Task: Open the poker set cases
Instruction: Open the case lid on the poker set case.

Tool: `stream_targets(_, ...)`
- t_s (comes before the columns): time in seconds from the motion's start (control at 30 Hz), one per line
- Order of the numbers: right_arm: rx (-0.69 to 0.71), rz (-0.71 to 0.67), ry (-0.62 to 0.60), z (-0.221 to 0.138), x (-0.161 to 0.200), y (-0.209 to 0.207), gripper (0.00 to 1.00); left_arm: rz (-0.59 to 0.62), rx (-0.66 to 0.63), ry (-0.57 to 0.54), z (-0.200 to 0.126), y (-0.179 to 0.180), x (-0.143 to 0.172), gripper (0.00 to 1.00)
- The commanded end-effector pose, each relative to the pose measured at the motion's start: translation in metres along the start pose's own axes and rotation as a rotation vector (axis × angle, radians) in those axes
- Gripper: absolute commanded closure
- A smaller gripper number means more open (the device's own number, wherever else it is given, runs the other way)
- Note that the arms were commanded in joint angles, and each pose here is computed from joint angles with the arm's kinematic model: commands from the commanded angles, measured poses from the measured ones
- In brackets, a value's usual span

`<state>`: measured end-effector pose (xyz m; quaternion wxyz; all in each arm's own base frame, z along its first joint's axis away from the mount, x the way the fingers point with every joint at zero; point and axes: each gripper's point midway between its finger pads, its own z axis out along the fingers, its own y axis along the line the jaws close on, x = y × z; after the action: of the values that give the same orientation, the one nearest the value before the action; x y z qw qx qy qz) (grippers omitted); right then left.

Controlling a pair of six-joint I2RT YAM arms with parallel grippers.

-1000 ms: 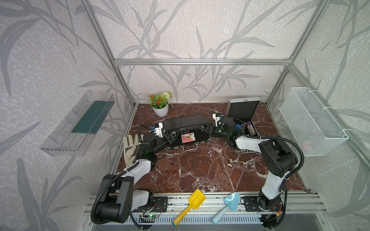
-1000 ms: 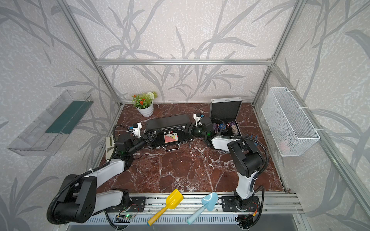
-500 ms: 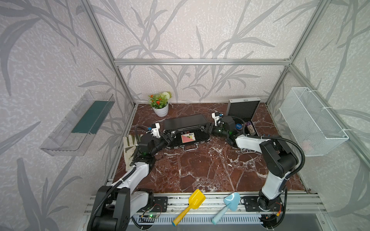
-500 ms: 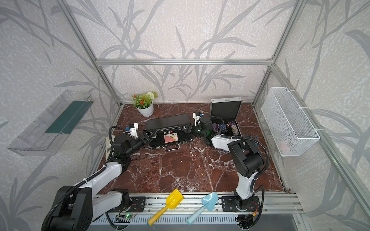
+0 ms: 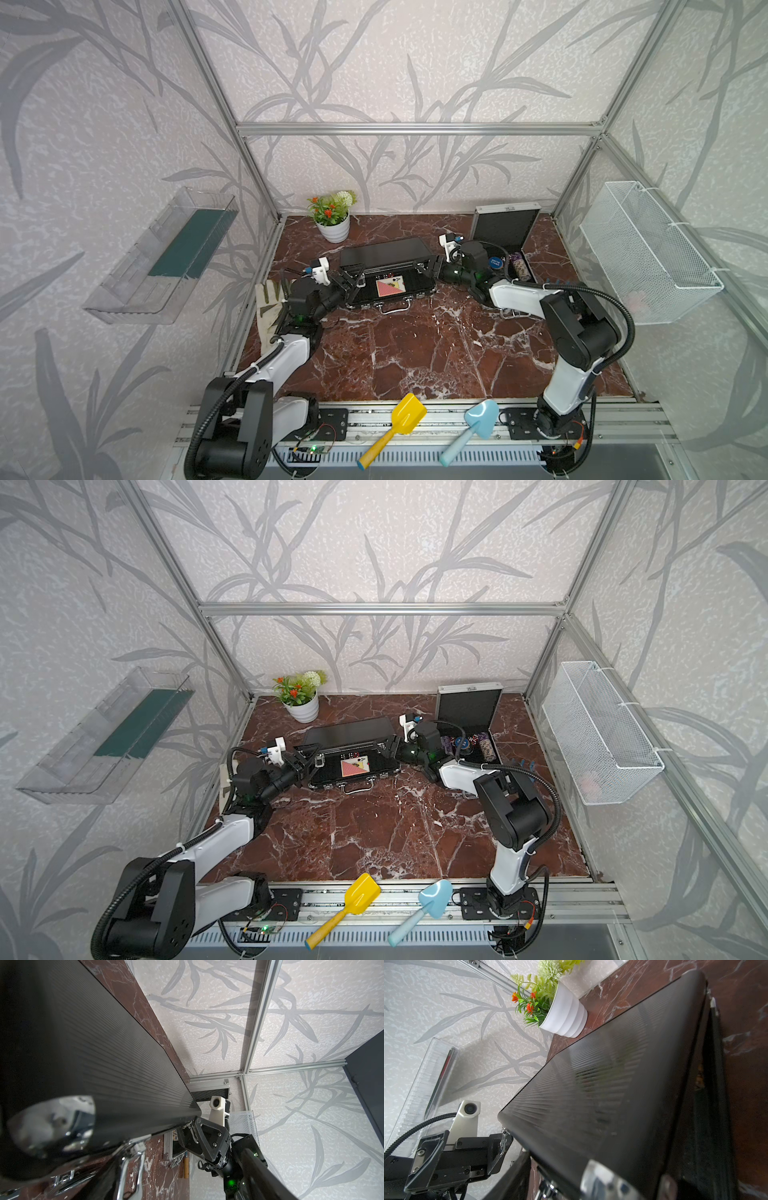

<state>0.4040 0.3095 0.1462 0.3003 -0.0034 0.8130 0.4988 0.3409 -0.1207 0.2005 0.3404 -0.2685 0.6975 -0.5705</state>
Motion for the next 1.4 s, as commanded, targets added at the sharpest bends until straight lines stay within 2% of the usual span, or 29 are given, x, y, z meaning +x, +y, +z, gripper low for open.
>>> stream_targets(0.0, 0.140, 0.003, 0.028, 0.001, 0.012, -0.033, 0.37, -0.007, 0.112, -0.024, -0.005, -0.047, -0.011, 0.24)
stream_targets(0.3, 0.145, -0.006, 0.031, -0.001, 0.013, -0.033, 0.37, -0.155, 0.093, -0.065, -0.003, -0.036, -0.024, 0.23)
stream_targets(0.53, 0.149, -0.013, 0.037, -0.001, 0.015, -0.034, 0.38, -0.324, 0.114, -0.116, -0.002, -0.020, -0.036, 0.23)
stream_targets(0.9, 0.204, -0.031, 0.074, -0.004, 0.029, -0.049, 0.38, -0.370, 0.136, -0.188, -0.008, -0.040, -0.051, 0.24)
stream_targets(1.2, 0.244, -0.054, 0.106, -0.007, 0.041, -0.060, 0.39, -0.524, 0.124, -0.248, -0.007, -0.016, -0.059, 0.25)
stream_targets(1.37, 0.211, -0.069, 0.076, -0.008, 0.026, -0.043, 0.37, -0.544, 0.146, -0.275, -0.006, -0.021, -0.067, 0.25)
